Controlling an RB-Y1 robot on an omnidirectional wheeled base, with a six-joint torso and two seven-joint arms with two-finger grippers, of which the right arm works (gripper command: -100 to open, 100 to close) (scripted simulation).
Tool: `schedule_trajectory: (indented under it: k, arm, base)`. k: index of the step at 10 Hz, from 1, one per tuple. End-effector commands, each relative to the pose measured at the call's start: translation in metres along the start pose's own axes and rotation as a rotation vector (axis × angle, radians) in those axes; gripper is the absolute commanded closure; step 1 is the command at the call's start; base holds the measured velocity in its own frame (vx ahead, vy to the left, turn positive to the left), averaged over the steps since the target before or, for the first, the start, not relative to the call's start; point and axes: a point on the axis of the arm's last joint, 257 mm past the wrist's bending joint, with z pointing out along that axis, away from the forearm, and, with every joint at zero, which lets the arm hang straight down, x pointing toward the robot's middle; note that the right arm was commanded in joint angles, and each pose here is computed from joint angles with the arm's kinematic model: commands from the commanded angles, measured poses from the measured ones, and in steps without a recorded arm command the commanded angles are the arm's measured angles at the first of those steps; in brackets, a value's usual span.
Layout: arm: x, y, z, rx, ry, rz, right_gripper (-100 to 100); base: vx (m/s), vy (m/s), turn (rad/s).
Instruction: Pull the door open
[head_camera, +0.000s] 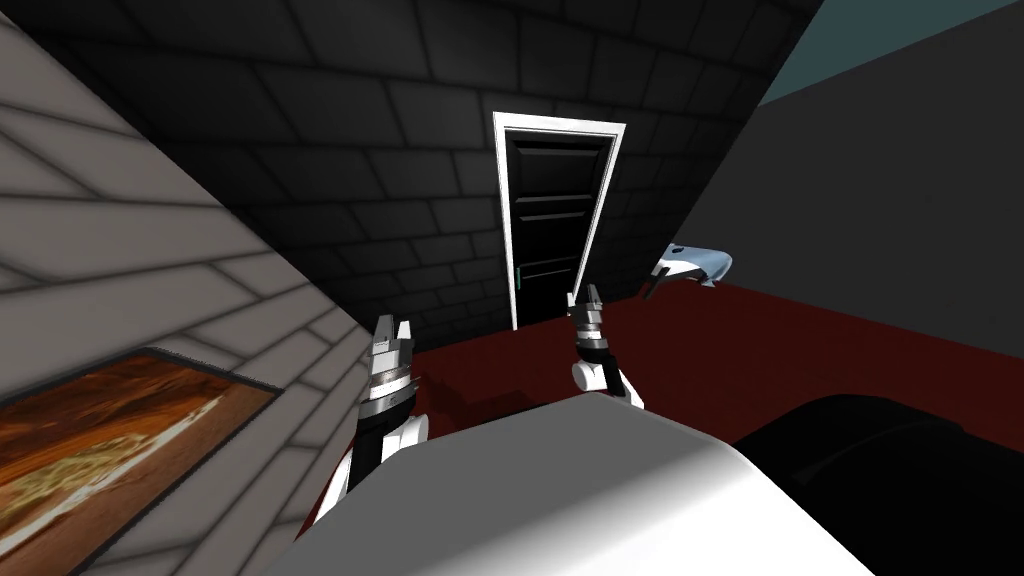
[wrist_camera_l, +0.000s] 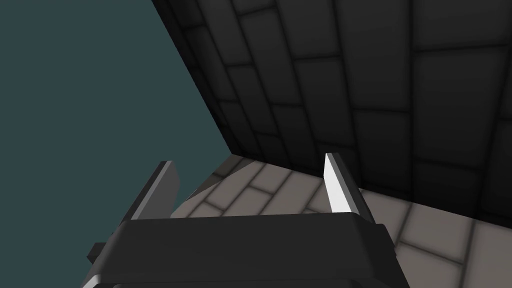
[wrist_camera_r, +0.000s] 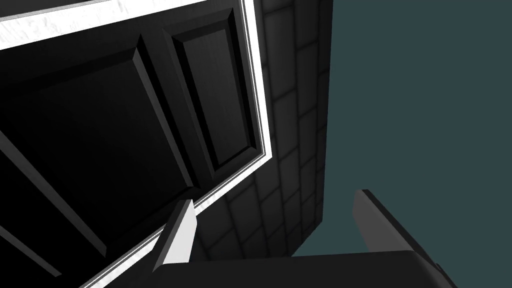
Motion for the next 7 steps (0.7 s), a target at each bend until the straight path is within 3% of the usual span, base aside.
schedule_trajectory:
  k: [1,7]
  arm:
    - [-0.007,-0.01,-0.0024,0.016,-0.014,0.037,-100]
    - [-0.036,-0.05,-0.0145,0.072,-0.082,0.178,-100]
  base:
    - [0.087,-0.047,0.12]
    - [0.084,-0.047,0.163]
